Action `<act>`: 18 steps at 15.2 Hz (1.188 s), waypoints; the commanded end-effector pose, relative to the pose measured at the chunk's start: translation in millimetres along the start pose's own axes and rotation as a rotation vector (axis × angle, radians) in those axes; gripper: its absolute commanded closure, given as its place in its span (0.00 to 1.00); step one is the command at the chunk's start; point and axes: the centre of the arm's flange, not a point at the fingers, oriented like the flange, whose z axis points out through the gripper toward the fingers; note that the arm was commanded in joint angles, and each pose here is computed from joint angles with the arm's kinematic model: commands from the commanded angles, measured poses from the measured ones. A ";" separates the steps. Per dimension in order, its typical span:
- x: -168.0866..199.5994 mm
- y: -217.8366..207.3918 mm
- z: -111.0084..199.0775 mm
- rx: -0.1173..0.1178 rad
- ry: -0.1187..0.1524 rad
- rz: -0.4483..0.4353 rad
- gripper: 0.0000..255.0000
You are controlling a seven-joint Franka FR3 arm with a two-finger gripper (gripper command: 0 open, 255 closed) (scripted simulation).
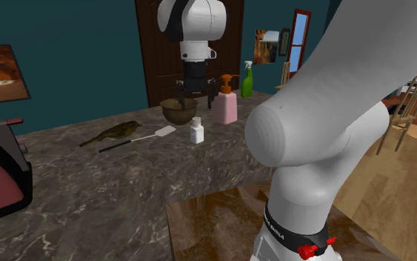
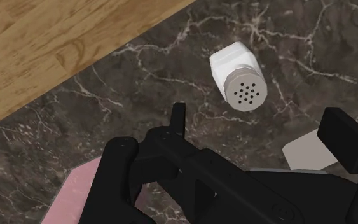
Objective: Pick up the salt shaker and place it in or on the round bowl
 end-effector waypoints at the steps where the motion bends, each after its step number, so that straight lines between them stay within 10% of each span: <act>1: 2.9 -2.6 11.1 0.000 0.004 0.000 0.00; 14: 3.0 -2.6 40.5 0.000 0.004 0.000 0.00; 15: 3.0 -2.6 40.5 0.000 0.004 0.000 1.00; 18: 3.0 -2.6 40.5 0.000 0.004 0.000 1.00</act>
